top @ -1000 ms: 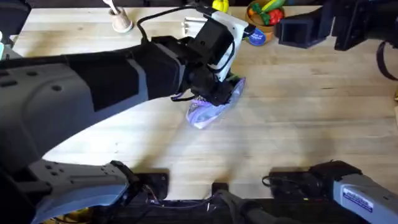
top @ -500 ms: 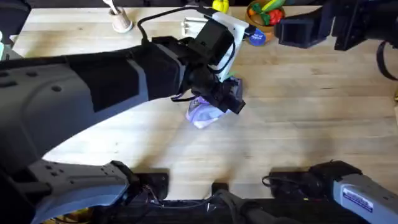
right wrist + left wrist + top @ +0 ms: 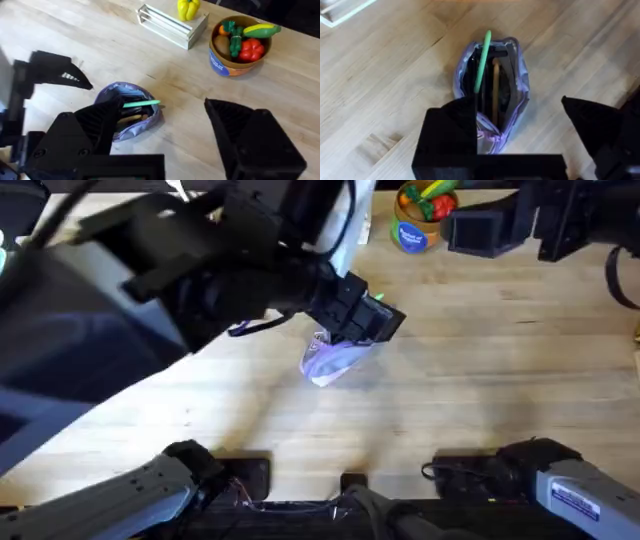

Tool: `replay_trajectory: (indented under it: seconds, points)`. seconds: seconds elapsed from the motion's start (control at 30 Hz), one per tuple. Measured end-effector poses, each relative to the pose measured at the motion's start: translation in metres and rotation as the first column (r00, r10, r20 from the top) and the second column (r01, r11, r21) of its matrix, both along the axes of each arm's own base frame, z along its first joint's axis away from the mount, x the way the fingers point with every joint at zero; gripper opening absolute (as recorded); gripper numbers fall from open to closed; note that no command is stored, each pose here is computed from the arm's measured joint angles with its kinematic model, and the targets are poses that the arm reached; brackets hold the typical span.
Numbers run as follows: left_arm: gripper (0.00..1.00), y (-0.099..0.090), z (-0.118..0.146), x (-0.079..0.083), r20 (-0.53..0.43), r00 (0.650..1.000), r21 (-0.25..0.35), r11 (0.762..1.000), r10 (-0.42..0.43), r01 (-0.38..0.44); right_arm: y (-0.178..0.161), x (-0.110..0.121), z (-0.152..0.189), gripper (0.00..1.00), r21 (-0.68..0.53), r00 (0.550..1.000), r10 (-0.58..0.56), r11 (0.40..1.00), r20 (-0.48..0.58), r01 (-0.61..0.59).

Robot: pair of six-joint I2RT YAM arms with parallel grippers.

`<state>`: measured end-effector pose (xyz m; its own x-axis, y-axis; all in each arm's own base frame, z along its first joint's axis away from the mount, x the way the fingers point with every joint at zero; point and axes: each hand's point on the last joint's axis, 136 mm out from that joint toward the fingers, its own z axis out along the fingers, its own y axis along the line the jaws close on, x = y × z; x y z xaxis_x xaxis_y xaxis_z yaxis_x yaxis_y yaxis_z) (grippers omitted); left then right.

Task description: Unzip the bag, pick up the pens from the table one at a time and place them inside, then zip the bag closed.

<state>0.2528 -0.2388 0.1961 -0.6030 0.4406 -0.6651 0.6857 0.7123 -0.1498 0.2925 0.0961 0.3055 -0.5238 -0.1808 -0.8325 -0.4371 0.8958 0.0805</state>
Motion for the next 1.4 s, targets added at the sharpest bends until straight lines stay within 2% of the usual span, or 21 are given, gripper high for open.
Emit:
replay_trajectory:
  seconds: [0.17, 0.33, 0.4, 0.57, 0.8, 0.93, 1.07, 1.13, 1.23, 1.4]
  points:
    - [0.993, 0.039, 0.030, -0.014, 0.042, 0.996, -0.017, 0.997, 0.075, -0.074, 0.001, -0.001, -0.001, 0.998, 0.013, 1.000, -0.002, 1.000, -0.014, 0.002]
    - [0.993, 0.085, 0.038, -0.020, 0.078, 0.977, 0.036, 0.979, 0.198, -0.201, 0.004, -0.003, -0.003, 0.998, 0.059, 0.999, -0.010, 0.998, -0.049, 0.013]
    - [0.993, 0.105, 0.040, -0.014, 0.116, 0.955, 0.072, 0.957, 0.272, -0.281, 0.006, -0.001, -0.014, 0.998, 0.069, 0.995, -0.010, 0.997, -0.100, 0.017]
    - [0.993, 0.109, 0.036, -0.016, 0.108, 0.954, 0.096, 0.952, 0.280, -0.290, 0.011, 0.007, -0.030, 0.998, 0.068, 0.987, -0.004, 0.998, -0.159, 0.015]
    - [0.993, 0.113, 0.010, -0.023, 0.012, 0.962, 0.190, 0.944, 0.274, -0.271, 0.030, 0.005, -0.041, 0.998, 0.065, 0.978, 0.066, 0.996, -0.197, -0.054]
    - [0.993, 0.106, -0.003, -0.027, -0.035, 0.974, 0.205, 0.955, 0.224, -0.212, 0.048, -0.002, -0.042, 0.998, 0.058, 0.970, 0.152, 0.988, -0.188, -0.143]
    - [0.993, 0.105, -0.022, -0.043, -0.102, 0.983, 0.235, 0.964, 0.154, -0.127, 0.057, -0.008, -0.041, 0.997, 0.053, 0.963, 0.202, 0.979, -0.179, -0.196]
    - [0.993, 0.103, -0.026, -0.048, -0.121, 0.984, 0.236, 0.967, 0.129, -0.098, 0.058, -0.008, -0.041, 0.997, 0.052, 0.962, 0.208, 0.978, -0.177, -0.202]
    - [0.993, 0.096, -0.025, -0.056, -0.145, 0.987, 0.205, 0.978, 0.067, -0.037, 0.058, -0.008, -0.041, 0.997, 0.047, 0.962, 0.212, 0.977, -0.174, -0.207]
    - [0.993, 0.100, -0.017, -0.074, -0.144, 0.989, 0.184, 0.983, 0.034, -0.007, 0.058, -0.010, -0.043, 0.997, 0.045, 0.960, 0.213, 0.977, -0.183, -0.209]
